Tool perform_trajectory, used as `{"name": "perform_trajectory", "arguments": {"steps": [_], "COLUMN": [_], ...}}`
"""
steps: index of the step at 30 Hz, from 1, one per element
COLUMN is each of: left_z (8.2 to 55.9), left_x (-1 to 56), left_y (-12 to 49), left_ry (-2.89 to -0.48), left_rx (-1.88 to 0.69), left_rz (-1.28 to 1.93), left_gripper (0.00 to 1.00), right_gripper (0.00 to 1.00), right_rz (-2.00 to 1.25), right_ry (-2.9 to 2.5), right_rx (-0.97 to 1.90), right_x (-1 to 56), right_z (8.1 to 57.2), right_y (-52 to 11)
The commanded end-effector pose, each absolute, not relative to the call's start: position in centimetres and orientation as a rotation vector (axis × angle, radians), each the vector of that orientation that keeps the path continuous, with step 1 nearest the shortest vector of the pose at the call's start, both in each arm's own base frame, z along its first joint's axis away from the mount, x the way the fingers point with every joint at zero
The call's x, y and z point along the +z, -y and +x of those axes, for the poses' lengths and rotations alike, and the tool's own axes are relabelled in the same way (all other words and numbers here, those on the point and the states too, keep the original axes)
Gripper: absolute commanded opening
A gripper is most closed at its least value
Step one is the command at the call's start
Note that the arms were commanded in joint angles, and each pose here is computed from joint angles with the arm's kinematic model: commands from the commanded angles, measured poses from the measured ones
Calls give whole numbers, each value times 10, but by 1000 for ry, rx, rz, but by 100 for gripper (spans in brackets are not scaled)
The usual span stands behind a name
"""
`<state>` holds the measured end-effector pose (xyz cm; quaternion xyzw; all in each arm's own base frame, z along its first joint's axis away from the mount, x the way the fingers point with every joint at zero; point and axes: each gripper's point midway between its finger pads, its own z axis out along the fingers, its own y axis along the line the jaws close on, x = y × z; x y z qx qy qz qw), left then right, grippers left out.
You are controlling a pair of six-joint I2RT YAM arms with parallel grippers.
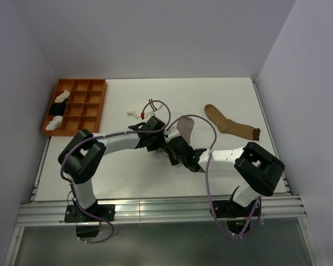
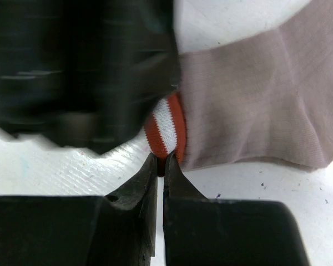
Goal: Roll the socks
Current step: Roll the sock at the center of the board.
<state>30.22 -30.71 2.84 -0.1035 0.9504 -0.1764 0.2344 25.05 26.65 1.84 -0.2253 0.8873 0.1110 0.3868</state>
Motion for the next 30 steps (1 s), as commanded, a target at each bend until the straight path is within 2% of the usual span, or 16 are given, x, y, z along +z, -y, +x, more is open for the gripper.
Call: {"name": "perform_trajectory", "arguments": {"steps": [1, 8, 15, 22, 30], "left_z": [303, 315, 304, 295, 296], "left_x": [43, 82, 80, 67, 56], "left_y": [297, 285, 296, 312, 326], "left_ry": [-2564, -2412, -2425, -2468, -2484], "left_rx": [-511, -629, -720, -758, -793], "left_rz": [-355, -457, -442, -412, -402], "left_gripper": [53, 77, 75, 70, 69], "right_gripper": [0, 0, 0, 0, 0], "right_rz": [-553, -410, -107, 48, 87], "right_ry": [-2346, -2399, -2435, -2473, -2527], "right_rx": [469, 920, 1337, 1398, 1390], "right_x": [14, 32, 36, 22, 9], "right_z": [235, 233, 237, 243, 249], "right_y": [-264, -266, -261, -246, -243]}}
